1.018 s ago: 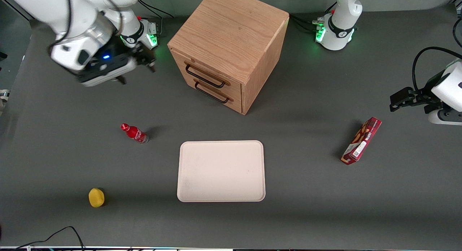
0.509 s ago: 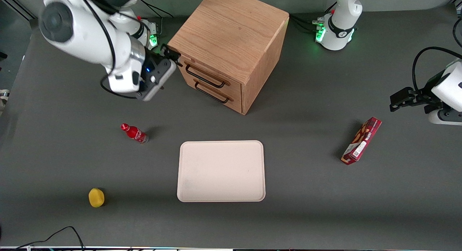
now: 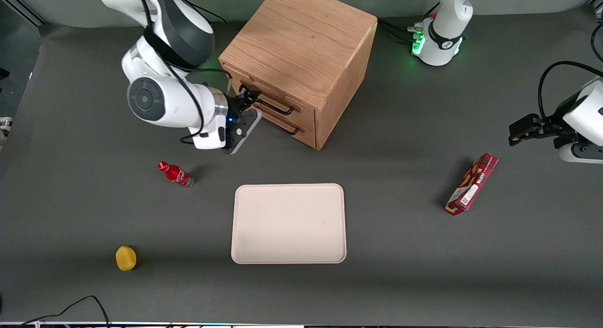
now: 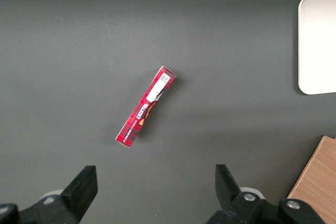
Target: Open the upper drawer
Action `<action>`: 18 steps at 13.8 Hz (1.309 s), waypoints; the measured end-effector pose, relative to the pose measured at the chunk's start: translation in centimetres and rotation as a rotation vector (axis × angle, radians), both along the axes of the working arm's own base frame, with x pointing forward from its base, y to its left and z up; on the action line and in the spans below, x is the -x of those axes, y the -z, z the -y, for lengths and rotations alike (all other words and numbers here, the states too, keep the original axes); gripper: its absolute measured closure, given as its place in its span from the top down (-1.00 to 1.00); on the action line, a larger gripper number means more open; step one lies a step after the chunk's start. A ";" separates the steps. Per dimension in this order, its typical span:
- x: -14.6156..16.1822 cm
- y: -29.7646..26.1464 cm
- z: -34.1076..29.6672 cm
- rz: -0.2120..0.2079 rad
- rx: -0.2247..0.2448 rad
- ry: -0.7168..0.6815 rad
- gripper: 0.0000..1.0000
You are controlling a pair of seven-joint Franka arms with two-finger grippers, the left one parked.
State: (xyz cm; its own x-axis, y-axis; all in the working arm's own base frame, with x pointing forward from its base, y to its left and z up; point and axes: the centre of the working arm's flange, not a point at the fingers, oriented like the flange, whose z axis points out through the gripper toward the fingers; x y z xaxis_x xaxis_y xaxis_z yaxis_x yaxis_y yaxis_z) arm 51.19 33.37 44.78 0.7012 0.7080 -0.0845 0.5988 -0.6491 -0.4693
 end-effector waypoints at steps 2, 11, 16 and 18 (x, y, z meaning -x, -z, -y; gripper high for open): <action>0.9 1.4 -0.9 0.006 -0.003 -0.005 1.00; 3.4 6.1 -2.8 0.039 -0.009 0.004 1.00; 3.3 6.3 -2.4 0.045 -0.004 0.010 1.00; 3.0 6.5 -2.0 0.062 0.003 0.013 1.00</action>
State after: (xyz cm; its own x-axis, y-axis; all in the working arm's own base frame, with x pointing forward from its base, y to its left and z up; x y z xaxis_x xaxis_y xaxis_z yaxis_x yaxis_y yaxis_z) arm 48.15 35.41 38.32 0.7144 0.6984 -0.0431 0.6180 -0.6587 -0.4293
